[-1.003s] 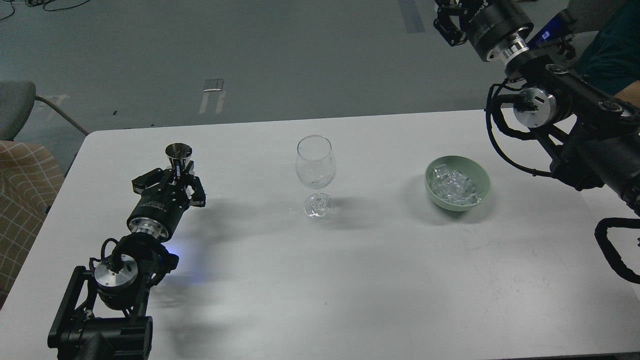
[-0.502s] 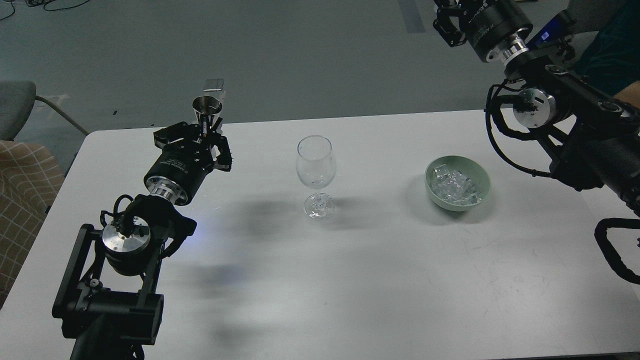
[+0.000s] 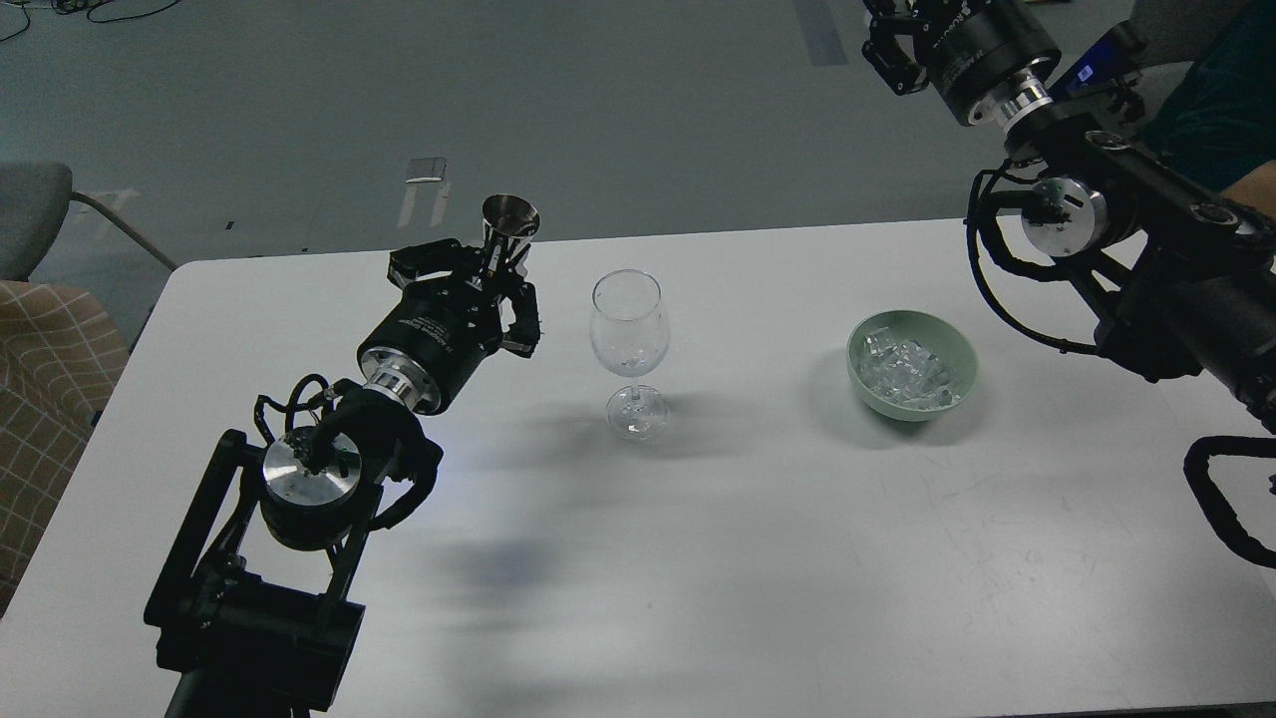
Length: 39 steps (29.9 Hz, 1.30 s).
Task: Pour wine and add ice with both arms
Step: 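Carry the jigger with the left gripper up beside the wine glass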
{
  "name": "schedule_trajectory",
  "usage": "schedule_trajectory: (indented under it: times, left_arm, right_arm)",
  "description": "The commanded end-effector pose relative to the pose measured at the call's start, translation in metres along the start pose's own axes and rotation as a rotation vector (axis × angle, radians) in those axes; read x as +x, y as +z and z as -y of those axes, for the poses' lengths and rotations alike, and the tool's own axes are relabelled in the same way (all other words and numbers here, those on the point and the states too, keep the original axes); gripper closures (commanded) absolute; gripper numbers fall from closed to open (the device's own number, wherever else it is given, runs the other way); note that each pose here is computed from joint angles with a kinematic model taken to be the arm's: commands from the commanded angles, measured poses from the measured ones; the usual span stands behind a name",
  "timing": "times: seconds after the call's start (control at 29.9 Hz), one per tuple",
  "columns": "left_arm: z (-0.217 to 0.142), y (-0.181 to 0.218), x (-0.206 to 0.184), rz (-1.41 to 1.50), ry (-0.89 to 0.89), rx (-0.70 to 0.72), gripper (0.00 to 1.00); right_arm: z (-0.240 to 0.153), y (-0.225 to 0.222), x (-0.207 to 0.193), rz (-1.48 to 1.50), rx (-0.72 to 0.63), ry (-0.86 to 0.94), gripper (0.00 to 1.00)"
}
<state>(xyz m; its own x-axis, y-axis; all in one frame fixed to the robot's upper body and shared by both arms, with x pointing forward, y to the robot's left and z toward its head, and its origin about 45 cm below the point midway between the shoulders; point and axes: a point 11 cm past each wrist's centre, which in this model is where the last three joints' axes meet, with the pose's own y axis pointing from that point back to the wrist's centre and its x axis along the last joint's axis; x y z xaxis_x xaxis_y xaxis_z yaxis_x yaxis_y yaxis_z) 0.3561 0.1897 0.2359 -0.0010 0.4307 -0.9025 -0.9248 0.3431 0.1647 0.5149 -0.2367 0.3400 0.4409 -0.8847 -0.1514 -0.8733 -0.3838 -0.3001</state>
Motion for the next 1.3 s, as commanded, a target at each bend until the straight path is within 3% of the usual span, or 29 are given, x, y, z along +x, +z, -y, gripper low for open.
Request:
schedule_trajectory:
  times: [0.0, 1.27]
  left_arm:
    - [0.001, -0.009, 0.001, 0.049, 0.020, 0.015, 0.95]
    - [0.008, -0.030, -0.001, 0.255, 0.089, 0.045, 0.94]
  right_arm:
    - [-0.001, 0.001, 0.001, 0.000, -0.001, 0.002, 0.00]
    - [-0.003, 0.004, 0.002, 0.004, -0.007, 0.005, 0.00]
